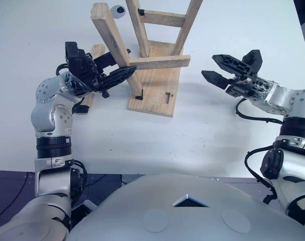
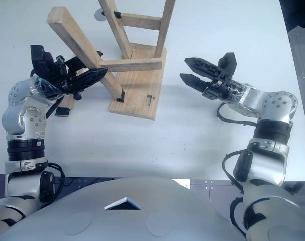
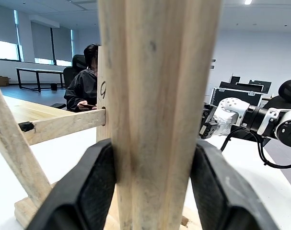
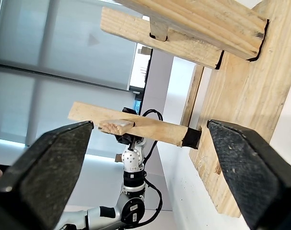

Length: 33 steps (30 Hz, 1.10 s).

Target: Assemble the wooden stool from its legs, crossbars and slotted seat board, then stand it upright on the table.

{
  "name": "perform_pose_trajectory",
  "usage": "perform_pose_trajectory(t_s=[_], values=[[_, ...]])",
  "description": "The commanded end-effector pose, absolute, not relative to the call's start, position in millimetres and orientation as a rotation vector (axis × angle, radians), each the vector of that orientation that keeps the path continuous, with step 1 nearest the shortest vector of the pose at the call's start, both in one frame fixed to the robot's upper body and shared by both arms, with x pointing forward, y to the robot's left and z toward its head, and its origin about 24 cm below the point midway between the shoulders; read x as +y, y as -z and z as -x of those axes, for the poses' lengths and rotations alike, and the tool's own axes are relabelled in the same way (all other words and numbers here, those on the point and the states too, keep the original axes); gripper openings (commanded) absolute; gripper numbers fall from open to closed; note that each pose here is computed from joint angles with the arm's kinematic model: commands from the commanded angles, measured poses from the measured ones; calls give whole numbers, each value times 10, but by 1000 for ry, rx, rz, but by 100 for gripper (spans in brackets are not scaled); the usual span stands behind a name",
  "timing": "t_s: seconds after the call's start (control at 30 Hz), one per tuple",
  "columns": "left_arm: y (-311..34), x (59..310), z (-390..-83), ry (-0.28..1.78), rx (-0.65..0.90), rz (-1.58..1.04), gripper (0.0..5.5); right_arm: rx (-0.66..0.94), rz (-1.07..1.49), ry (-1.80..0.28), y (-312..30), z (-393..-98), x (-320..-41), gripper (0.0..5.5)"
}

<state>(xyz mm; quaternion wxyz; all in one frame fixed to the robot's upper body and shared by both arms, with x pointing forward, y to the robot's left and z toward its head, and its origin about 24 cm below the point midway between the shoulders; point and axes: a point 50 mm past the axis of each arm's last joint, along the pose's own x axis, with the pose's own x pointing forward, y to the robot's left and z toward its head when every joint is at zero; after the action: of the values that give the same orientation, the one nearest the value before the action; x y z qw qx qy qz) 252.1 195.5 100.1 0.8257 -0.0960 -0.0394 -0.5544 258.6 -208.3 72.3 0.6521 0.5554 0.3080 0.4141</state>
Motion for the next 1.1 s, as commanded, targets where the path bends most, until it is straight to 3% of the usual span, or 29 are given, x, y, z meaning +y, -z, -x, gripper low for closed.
perform_pose_trajectory(t_s=[0.03, 0.33, 0.63, 1.1], values=[[-1047, 1986, -2533, 1178, -72, 153, 214, 722, -1243, -955, -694, -2555, -2024, 437], [-979, 2000, -2523, 1174, -47, 131, 214, 721, -1230, -948, -677, -2565, -2024, 437], [-804, 2041, -2508, 1252, 78, 99, 213, 714, -1222, -936, -658, -2598, -2006, 437], [-929, 2162, -2597, 1356, 200, -26, 210, 687, -1221, -899, -589, -2599, -1998, 437]])
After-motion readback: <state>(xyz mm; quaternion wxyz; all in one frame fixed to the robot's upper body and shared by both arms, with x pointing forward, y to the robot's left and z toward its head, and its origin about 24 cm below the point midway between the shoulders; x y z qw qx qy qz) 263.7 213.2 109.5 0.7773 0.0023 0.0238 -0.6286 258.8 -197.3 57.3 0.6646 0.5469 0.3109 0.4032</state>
